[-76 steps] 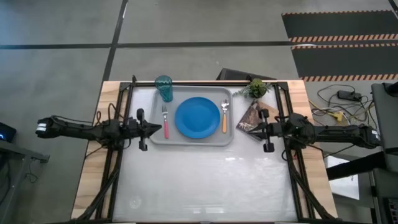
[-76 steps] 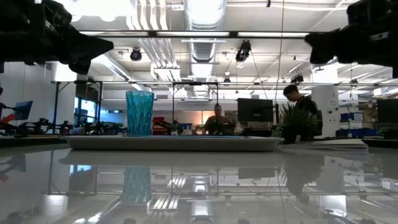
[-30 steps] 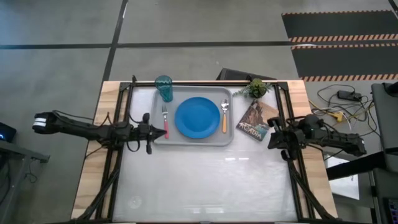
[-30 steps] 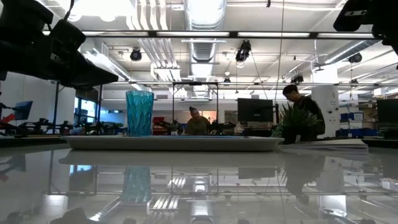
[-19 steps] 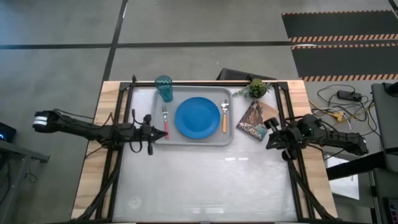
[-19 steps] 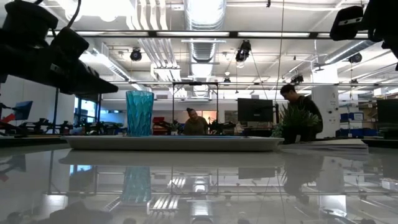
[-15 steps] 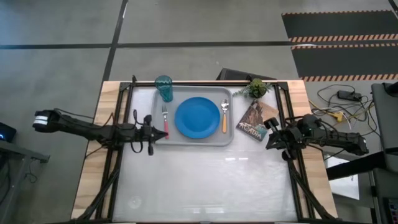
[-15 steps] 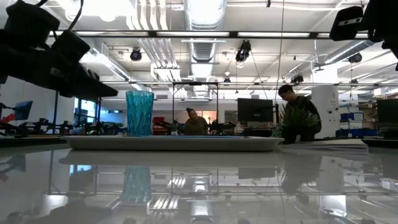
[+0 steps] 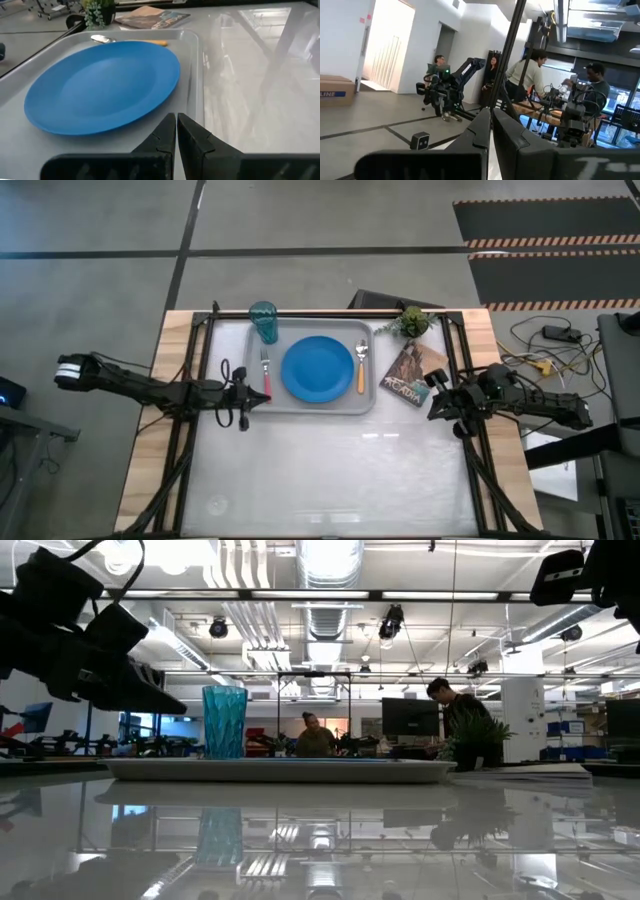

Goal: Pick and place plate/cup/fork/spoon on tray
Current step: Return to Home Position

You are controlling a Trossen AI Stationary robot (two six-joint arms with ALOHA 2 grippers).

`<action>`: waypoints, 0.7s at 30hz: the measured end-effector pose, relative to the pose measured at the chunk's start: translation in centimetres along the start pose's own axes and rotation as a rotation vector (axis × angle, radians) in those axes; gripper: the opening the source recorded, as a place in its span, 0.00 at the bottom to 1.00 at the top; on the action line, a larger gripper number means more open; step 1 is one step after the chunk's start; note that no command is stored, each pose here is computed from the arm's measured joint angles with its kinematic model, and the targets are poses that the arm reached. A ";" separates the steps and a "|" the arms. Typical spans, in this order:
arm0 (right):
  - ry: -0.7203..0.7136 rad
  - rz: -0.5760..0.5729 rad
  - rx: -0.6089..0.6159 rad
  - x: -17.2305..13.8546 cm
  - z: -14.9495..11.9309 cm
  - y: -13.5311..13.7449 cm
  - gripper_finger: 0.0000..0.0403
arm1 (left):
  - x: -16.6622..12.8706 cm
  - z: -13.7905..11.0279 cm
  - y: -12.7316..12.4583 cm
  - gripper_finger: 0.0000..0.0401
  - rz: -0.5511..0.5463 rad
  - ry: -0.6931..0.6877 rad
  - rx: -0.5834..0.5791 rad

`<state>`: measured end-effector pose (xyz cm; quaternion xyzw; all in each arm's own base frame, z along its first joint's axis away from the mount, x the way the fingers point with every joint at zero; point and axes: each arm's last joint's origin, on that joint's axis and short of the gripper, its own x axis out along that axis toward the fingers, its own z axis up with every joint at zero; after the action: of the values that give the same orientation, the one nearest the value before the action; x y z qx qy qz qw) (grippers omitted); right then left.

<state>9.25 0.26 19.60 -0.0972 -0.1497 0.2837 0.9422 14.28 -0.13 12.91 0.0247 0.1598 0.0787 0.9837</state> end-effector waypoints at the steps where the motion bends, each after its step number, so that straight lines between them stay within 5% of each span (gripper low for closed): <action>1: 0.000 0.000 0.000 0.0 0.0 0.0 0.02 | 0.0 -0.1 0.0 0.00 0.001 0.005 0.001; 21: 0.000 0.000 0.000 0.0 0.0 0.0 0.02 | 0.4 -0.7 -0.1 0.00 -0.001 0.065 0.014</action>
<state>9.25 0.26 19.60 -0.0972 -0.1497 0.2837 0.9422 14.42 -0.14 12.09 0.0290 0.1921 0.0780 0.9778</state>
